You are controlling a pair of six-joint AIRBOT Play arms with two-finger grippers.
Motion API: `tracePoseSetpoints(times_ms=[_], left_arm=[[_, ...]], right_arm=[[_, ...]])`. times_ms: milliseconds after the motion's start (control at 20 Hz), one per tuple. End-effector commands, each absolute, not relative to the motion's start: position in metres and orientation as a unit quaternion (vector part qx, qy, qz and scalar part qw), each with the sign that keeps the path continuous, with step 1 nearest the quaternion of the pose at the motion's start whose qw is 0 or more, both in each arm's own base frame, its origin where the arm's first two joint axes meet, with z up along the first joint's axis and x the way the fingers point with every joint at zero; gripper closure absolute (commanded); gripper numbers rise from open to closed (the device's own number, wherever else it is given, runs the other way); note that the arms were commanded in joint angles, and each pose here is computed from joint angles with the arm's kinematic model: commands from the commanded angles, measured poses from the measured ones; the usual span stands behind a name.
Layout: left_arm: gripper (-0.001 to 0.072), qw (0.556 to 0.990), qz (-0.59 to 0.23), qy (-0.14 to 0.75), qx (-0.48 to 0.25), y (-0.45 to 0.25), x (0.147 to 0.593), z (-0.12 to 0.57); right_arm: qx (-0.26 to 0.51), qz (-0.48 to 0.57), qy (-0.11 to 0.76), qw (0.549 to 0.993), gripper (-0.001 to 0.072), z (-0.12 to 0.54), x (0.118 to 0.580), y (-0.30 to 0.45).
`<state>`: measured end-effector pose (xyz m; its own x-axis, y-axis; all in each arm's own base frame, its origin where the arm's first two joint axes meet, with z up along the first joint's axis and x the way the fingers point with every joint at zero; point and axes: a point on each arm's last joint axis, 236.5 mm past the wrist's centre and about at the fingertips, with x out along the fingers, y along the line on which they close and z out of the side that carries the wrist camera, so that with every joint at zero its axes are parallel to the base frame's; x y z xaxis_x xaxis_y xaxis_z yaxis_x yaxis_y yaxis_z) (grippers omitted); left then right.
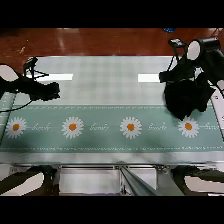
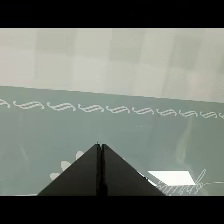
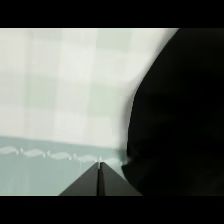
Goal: Fold the shirts.
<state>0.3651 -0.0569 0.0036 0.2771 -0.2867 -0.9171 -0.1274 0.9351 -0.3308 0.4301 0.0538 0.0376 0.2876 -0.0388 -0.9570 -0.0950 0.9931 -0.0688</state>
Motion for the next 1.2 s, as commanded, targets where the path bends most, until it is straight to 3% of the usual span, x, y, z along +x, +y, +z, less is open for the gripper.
tracePoseSetpoints(times_ms=[0,50,100,150,300,550,650,950,1000,1050,1100,1150], left_arm=[[0.0689,0.799,-0.046,0.573,-0.175,-0.054,0.381,0.006],[0.0644,0.805,-0.043,0.564,-0.176,-0.052,0.387,0.006],[0.0467,0.808,-0.041,0.560,-0.177,-0.051,0.391,0.004],[0.0201,0.807,-0.038,0.561,-0.179,-0.051,0.394,-0.001],[0.0201,0.808,-0.037,0.560,-0.179,-0.047,0.402,0.003],[0.0202,0.845,-0.074,0.504,-0.164,-0.060,0.416,0.065],[0.0202,0.854,-0.117,0.493,-0.122,-0.083,0.405,0.079],[0.0202,0.835,-0.158,0.519,-0.089,-0.125,0.372,0.053],[0.0202,0.834,-0.155,0.521,-0.094,-0.125,0.372,0.050],[0.0202,0.835,-0.152,0.522,-0.088,-0.121,0.372,0.049],[0.0201,0.838,-0.148,0.523,-0.047,-0.107,0.372,0.047],[0.0202,0.837,-0.119,0.534,-0.010,-0.080,0.372,0.047]], right_arm=[[-0.080,0.010,0.532,0.843,0.0680,0.051,0.465,0.047],[-0.094,-0.009,0.510,0.855,0.0592,0.058,0.476,0.037],[-0.099,-0.042,0.491,0.865,0.0327,0.065,0.484,0.022],[-0.108,-0.081,0.472,0.871,0.0297,0.073,0.491,-0.001],[-0.091,-0.159,0.468,0.865,0.0298,0.079,0.489,-0.072],[0.129,-0.214,0.466,0.849,0.0306,0.044,0.469,-0.157],[0.178,-0.226,0.486,0.825,0.0306,0.009,0.458,-0.173],[0.201,-0.185,0.601,0.751,0.0306,-0.103,0.429,-0.142],[0.210,-0.173,0.606,0.747,0.0327,-0.109,0.431,-0.134],[0.219,-0.162,0.608,0.746,0.0438,-0.111,0.432,-0.127],[0.221,-0.135,0.607,0.751,0.0620,-0.107,0.436,-0.117],[0.223,-0.109,0.602,0.759,0.0682,-0.097,0.441,-0.109]])
